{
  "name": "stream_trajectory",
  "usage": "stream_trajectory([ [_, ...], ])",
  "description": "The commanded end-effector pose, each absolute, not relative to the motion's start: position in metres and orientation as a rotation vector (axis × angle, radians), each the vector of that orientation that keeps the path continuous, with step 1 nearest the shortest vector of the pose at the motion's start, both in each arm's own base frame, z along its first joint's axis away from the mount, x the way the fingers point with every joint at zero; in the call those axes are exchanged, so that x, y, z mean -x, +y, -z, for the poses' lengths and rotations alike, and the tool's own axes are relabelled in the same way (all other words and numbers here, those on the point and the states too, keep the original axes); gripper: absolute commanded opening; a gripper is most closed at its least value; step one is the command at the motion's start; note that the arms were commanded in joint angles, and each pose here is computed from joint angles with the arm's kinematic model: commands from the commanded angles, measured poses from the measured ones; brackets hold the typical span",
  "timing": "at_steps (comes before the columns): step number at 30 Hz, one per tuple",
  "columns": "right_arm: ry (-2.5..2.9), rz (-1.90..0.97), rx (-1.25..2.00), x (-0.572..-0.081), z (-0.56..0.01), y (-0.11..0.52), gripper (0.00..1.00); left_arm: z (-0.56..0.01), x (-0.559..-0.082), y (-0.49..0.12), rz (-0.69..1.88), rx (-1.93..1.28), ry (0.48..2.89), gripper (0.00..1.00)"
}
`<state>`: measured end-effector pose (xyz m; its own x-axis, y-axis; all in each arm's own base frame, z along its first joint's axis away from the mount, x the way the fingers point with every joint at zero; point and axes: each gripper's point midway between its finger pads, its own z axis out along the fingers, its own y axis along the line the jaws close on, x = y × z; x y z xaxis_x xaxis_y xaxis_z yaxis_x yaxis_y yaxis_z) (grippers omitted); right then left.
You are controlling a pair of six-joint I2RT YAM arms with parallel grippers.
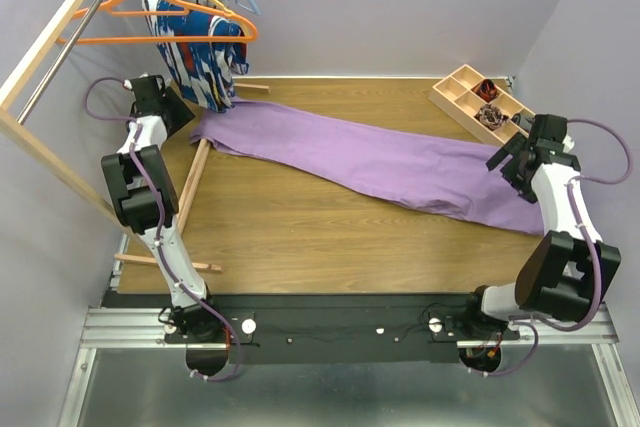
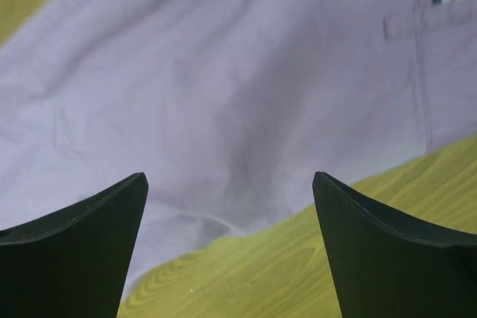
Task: Place the trousers on the hanger
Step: Fold the trousers
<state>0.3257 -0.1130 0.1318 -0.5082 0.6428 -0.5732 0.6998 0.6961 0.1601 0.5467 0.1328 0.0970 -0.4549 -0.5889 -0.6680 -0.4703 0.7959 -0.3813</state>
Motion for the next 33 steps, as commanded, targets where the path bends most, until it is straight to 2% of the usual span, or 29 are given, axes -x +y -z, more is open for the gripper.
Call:
stream_trajectory([
  [1, 2.336, 0.002, -1.110, -0.294, -0.104, -0.084, 1.00, -0.124, -0.537, 0.127, 0.223, 0.721, 2.096, 0.71],
  [14, 2.343, -0.032, -1.172, -0.277, -0.091, -0.073, 1.00, -0.091, -0.518, 0.106, 0.376, 0.791, 2.104, 0.71],
  [33, 2.312, -0.058, -1.198, -0.277, -0.097, -0.070, 0.99, -0.064, -0.532, 0.103, 0.485, 1.028, 1.997, 0.72],
])
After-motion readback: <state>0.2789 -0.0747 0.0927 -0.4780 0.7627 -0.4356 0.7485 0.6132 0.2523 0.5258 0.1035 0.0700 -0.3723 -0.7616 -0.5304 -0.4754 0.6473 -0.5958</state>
